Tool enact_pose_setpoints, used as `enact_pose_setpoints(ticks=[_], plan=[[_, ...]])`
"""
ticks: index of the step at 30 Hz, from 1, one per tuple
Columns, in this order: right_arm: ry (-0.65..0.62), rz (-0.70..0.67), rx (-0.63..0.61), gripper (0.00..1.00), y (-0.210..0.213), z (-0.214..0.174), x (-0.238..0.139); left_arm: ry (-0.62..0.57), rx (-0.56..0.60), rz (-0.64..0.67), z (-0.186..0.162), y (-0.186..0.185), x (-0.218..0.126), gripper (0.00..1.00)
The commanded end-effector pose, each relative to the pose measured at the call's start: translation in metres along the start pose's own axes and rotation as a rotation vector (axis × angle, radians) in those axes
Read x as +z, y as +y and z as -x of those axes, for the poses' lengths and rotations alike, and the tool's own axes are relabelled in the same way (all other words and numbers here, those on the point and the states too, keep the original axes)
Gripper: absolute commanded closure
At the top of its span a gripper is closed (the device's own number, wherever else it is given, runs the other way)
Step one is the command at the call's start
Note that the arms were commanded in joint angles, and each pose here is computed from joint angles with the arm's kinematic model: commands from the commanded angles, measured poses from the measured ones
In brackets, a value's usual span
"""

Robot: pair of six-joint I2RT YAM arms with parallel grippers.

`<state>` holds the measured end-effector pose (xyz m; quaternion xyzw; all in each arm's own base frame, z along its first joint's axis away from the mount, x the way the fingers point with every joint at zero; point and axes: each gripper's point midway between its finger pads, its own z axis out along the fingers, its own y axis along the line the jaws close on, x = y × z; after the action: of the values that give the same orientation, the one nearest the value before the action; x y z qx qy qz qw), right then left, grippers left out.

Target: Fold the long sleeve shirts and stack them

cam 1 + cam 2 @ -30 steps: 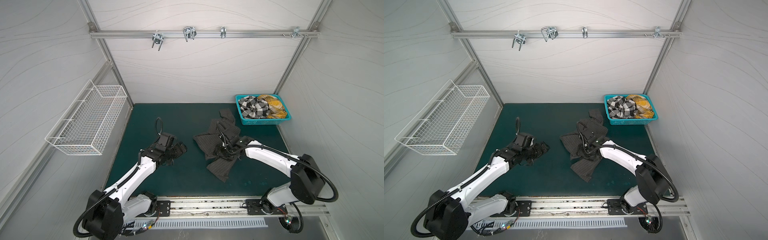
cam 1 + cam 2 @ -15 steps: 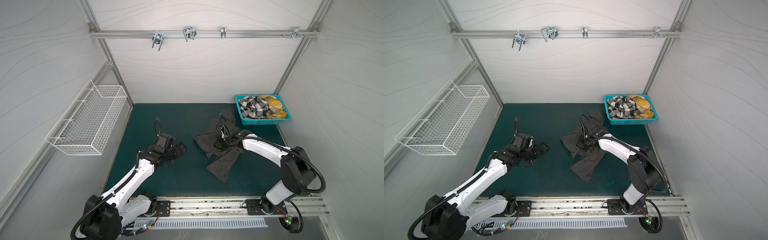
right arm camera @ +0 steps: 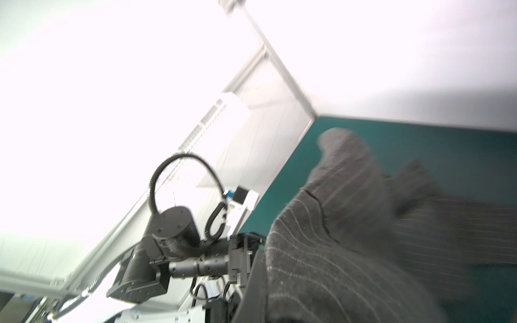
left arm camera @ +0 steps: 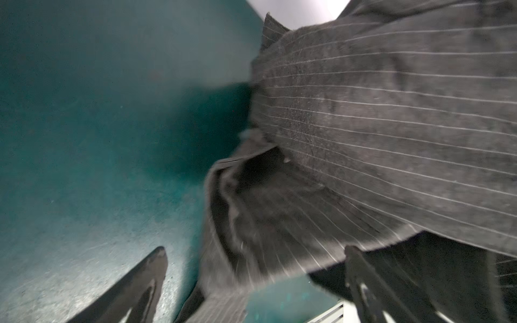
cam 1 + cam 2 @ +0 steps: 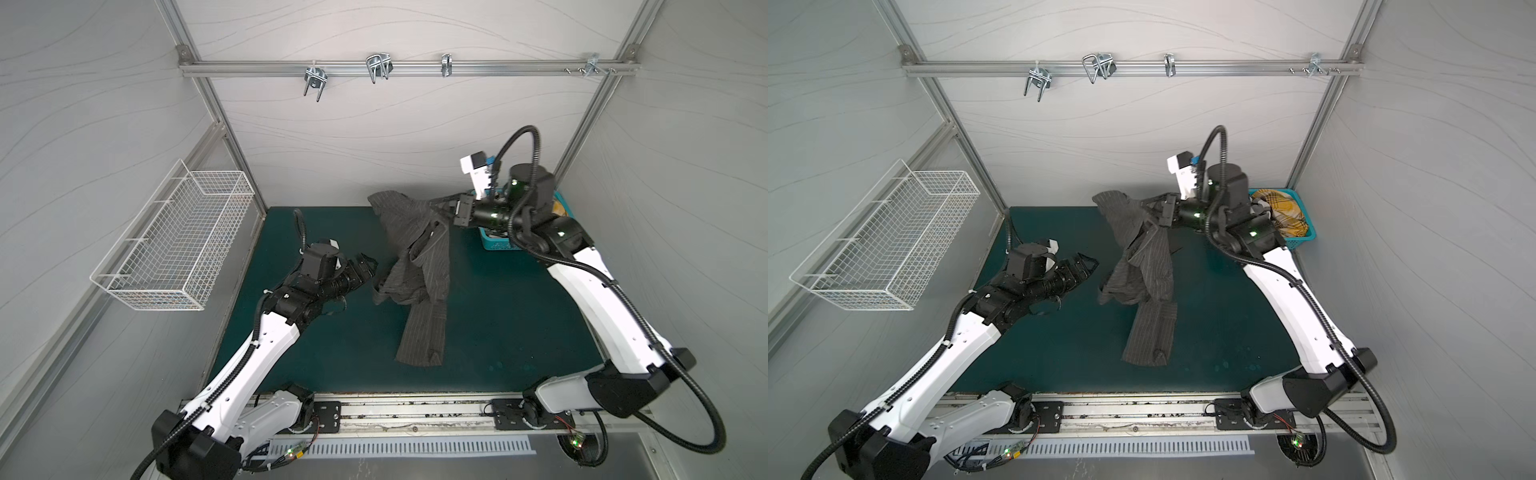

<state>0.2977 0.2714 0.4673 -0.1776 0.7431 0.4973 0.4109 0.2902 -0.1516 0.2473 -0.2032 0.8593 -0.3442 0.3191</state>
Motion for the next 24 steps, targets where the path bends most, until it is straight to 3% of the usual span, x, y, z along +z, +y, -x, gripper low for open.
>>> enact_pose_setpoints(ticks=[1,4,8,11,15,20,24], plan=[[0.031,-0.048,0.131,1.0,-0.046,-0.017,-0.021,-0.054,0.014,-0.002,0.009,-0.006,-0.02,0.0],[0.007,-0.151,0.313,1.0,-0.109,-0.05,-0.045,0.004,0.028,0.083,-0.007,0.019,-0.011,0.0],[0.071,-0.487,0.631,1.0,-0.214,-0.137,-0.078,0.097,0.023,0.179,-0.033,0.058,0.013,0.0],[0.047,-0.488,0.79,1.0,-0.248,-0.167,-0.095,0.142,-0.018,0.202,-0.047,0.075,0.033,0.0],[0.112,-0.533,0.795,1.0,-0.259,-0.176,-0.099,0.177,-0.089,0.221,-0.053,0.083,0.06,0.0],[0.139,-0.525,0.795,1.0,-0.261,-0.177,-0.093,0.141,-0.141,0.242,-0.033,0.086,0.086,0.01],[0.173,-0.522,0.784,1.0,-0.258,-0.181,-0.083,0.142,-0.276,0.265,-0.018,0.109,0.11,0.1]])
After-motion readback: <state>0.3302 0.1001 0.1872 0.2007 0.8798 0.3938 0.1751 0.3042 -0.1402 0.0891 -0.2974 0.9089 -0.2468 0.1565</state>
